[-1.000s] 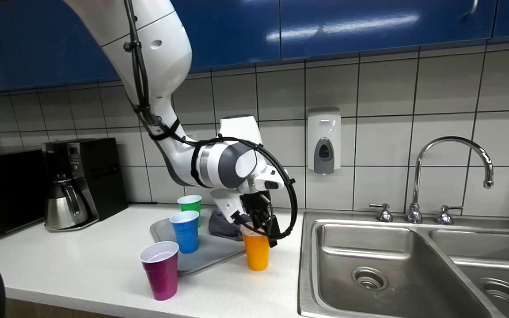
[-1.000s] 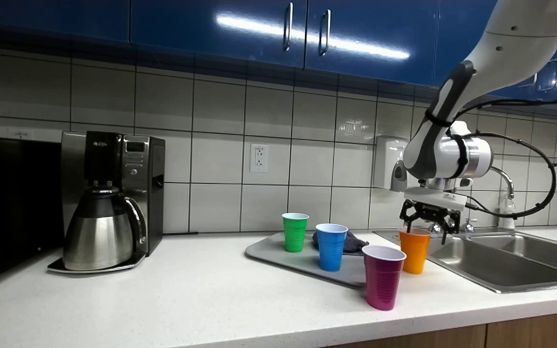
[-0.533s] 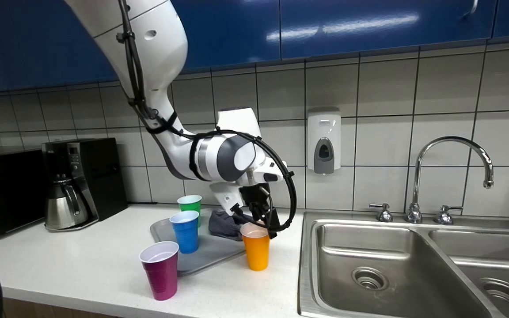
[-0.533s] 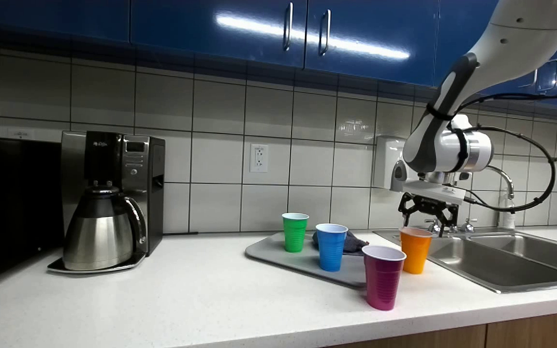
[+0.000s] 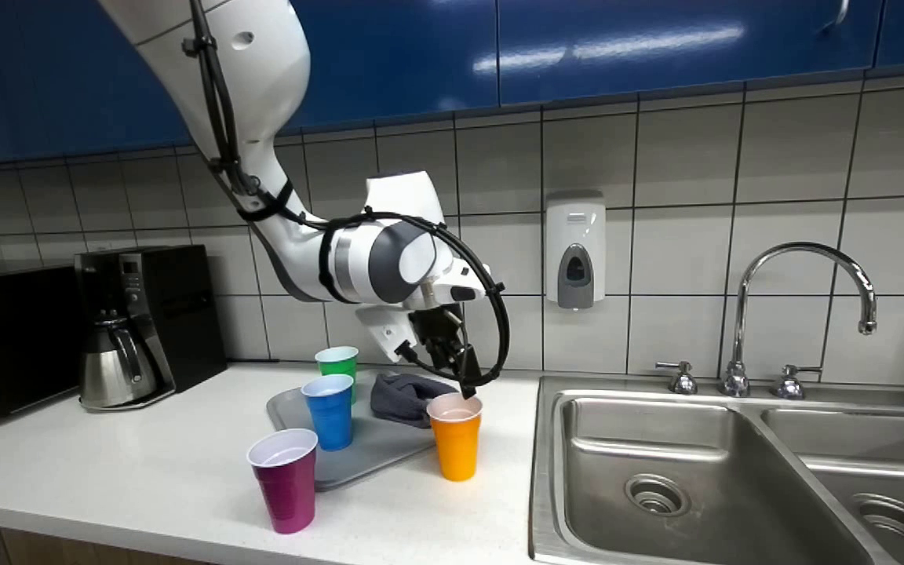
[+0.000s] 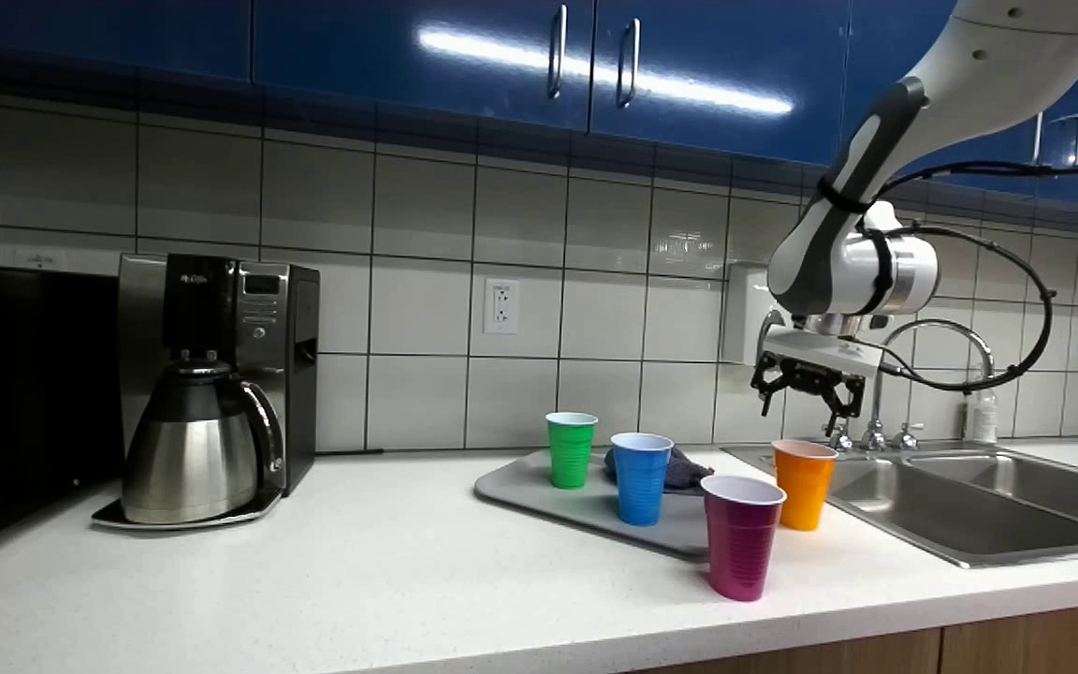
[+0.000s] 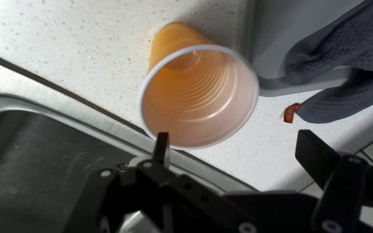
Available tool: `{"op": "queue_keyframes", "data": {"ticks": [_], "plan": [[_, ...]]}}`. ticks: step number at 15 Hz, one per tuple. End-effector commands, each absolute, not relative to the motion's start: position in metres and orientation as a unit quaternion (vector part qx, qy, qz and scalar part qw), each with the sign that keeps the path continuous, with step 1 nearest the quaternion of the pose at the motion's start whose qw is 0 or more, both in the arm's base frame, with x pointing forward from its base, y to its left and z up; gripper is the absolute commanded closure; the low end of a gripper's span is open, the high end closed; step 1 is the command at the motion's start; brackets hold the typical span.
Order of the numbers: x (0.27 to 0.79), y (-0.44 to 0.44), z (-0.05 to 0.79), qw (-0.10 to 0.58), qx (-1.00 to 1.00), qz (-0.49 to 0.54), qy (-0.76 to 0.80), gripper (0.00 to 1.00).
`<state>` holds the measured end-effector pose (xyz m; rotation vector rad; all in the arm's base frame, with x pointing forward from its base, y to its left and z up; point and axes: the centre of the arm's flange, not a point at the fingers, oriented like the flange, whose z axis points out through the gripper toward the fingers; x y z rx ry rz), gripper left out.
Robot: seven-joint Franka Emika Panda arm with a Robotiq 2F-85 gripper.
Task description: Shift all the cups to the counter
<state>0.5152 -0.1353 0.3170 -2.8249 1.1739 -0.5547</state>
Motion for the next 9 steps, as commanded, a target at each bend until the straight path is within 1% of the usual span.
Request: {"op": "queue_keyframes", "data": {"ticks": [1,9], "plan": [[0.513,-0.114,0.334,0.024,-0.915,-0.195,0.353,0.00],[0.528,-0.067,0.343,0.040,-0.927,-0.211,0.307,0.00]]}}
